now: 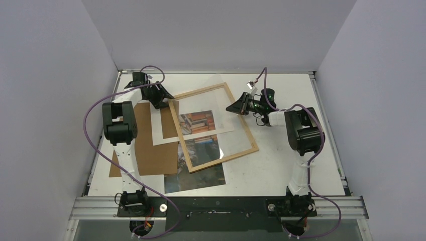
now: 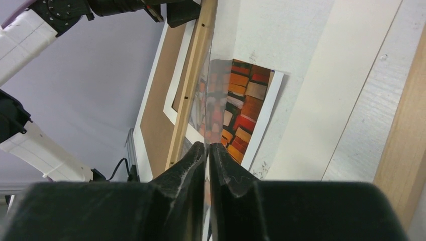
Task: Put the photo into the frame
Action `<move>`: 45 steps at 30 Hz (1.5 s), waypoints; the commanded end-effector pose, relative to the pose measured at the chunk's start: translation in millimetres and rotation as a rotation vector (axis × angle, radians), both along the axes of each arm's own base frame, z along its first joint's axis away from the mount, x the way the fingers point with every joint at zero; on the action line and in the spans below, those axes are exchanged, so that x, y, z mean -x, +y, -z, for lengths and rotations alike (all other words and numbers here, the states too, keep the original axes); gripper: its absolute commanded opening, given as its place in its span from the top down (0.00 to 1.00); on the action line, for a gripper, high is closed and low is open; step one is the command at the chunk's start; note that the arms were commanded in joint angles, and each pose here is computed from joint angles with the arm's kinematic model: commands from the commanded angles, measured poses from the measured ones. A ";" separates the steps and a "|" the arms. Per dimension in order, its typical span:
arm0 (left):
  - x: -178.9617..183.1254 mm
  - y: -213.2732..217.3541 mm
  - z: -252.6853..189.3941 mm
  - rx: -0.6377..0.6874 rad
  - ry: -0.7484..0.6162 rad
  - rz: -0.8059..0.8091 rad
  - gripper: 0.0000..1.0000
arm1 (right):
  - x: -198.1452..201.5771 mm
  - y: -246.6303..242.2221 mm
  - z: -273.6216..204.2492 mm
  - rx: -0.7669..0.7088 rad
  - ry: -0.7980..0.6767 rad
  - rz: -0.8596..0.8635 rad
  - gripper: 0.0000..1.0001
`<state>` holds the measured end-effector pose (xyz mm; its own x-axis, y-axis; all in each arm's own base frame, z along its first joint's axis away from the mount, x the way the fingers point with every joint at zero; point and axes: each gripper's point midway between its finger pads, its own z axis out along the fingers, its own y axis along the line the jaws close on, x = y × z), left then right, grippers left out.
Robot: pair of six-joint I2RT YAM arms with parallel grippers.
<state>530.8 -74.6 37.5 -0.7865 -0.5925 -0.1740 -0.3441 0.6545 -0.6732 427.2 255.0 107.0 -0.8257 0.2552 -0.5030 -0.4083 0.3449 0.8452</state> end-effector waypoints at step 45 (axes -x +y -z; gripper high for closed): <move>5.1 24.4 -17.8 -0.173 -0.037 0.010 0.41 | -31.0 -73.4 -16.5 0.686 0.019 0.281 0.30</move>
<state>529.2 -64.6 38.2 -0.7948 -0.5545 -0.2468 -0.3214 0.7295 -0.6038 443.3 199.6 76.0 -0.8771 0.0963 -0.4705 -0.1816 0.8404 0.5106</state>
